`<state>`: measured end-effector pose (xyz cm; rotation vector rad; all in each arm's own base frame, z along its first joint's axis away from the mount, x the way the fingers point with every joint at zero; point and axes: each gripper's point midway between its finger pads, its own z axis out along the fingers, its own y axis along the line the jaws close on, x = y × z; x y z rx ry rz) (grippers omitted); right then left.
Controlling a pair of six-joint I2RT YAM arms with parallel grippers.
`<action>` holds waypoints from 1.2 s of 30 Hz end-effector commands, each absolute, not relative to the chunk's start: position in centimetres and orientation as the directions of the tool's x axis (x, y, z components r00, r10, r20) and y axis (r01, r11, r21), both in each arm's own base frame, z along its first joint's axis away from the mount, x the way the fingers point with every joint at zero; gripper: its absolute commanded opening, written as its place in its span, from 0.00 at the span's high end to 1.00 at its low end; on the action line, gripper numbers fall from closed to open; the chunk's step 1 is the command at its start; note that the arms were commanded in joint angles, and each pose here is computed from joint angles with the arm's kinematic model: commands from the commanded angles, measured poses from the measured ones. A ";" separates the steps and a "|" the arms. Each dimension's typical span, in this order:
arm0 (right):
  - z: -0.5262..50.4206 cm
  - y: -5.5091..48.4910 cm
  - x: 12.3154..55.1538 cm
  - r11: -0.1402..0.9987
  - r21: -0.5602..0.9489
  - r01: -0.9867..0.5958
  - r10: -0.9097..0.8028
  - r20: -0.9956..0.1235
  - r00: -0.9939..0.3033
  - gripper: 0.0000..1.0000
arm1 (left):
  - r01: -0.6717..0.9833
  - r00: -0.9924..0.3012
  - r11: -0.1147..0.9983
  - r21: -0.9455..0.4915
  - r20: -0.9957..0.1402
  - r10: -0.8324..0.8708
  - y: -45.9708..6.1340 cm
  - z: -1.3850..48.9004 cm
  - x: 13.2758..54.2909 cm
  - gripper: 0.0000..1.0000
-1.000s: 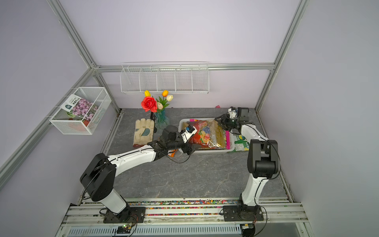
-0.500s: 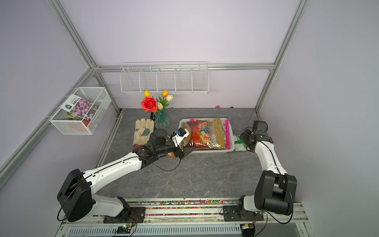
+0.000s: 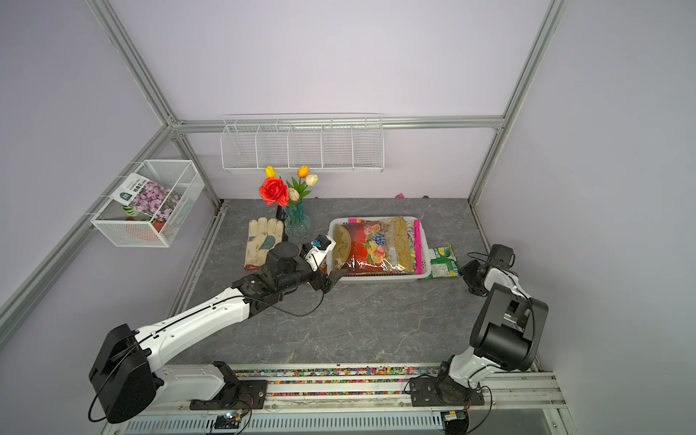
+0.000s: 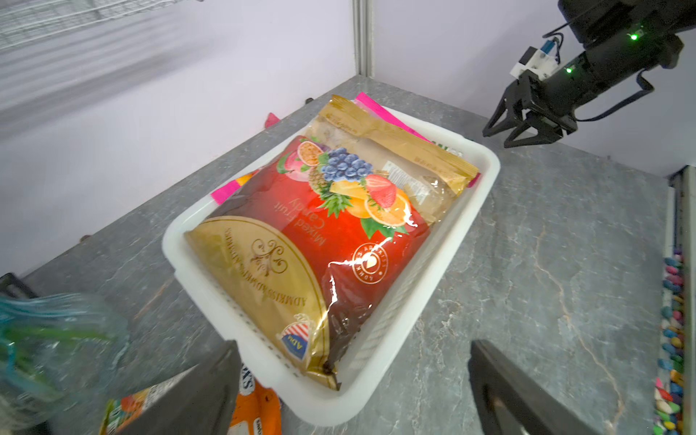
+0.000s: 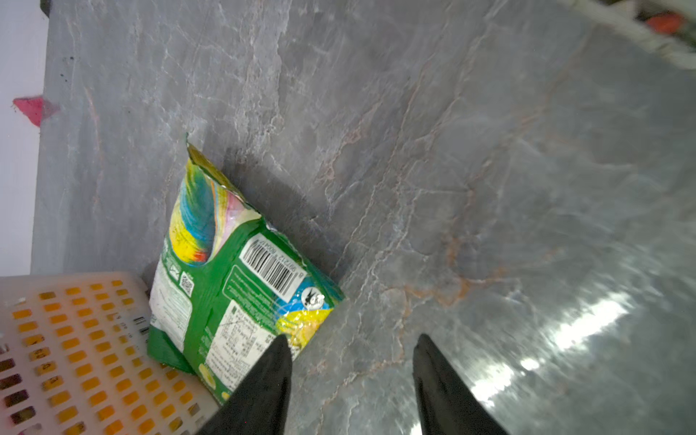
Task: Put the candies in the basket
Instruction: Pick up the candy at the center of the board.
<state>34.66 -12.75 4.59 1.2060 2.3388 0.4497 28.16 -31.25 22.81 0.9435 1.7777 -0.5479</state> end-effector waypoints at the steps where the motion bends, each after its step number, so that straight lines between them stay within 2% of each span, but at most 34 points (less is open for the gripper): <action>1: 4.6 -11.7 36.5 0.555 0.609 0.567 0.805 -0.219 -0.552 0.50 | 0.744 -0.231 0.665 0.066 -0.908 0.348 -29.7 22.1 28.8 0.02; 4: 3.7 -11.1 37.1 0.550 0.633 0.545 0.789 -0.181 -0.587 0.57 | 0.749 -0.236 0.660 0.055 -0.908 0.345 -29.8 22.0 28.6 0.02; 7: 3.5 -11.1 37.3 0.559 0.638 0.530 0.780 -0.189 -0.597 0.68 | 0.754 -0.244 0.656 0.045 -0.907 0.343 -29.9 21.9 28.5 0.02; 9: 3.4 -11.4 37.4 0.564 0.632 0.532 0.779 -0.194 -0.596 0.71 | 0.755 -0.248 0.655 0.042 -0.906 0.344 -29.9 21.8 28.4 0.02; 16: 3.6 -12.2 38.3 0.539 0.673 0.506 0.803 -0.229 -0.551 0.71 | 0.759 -0.259 0.651 0.028 -0.904 0.341 -30.1 21.6 28.4 0.02; 20: 4.2 -12.5 39.4 0.495 0.736 0.463 0.833 -0.249 -0.495 0.65 | 0.760 -0.270 0.650 0.020 -0.900 0.343 -30.3 21.2 28.4 0.02; 30: 2.6 -13.5 40.5 0.457 0.739 0.496 0.857 -0.215 -0.469 0.63 | 0.749 -0.282 0.662 0.030 -0.889 0.360 -30.2 20.4 28.9 0.02; 36: 1.3 -14.6 40.9 0.459 0.706 0.539 0.865 -0.216 -0.453 0.55 | 0.747 -0.288 0.664 0.032 -0.885 0.366 -30.3 20.1 29.1 0.02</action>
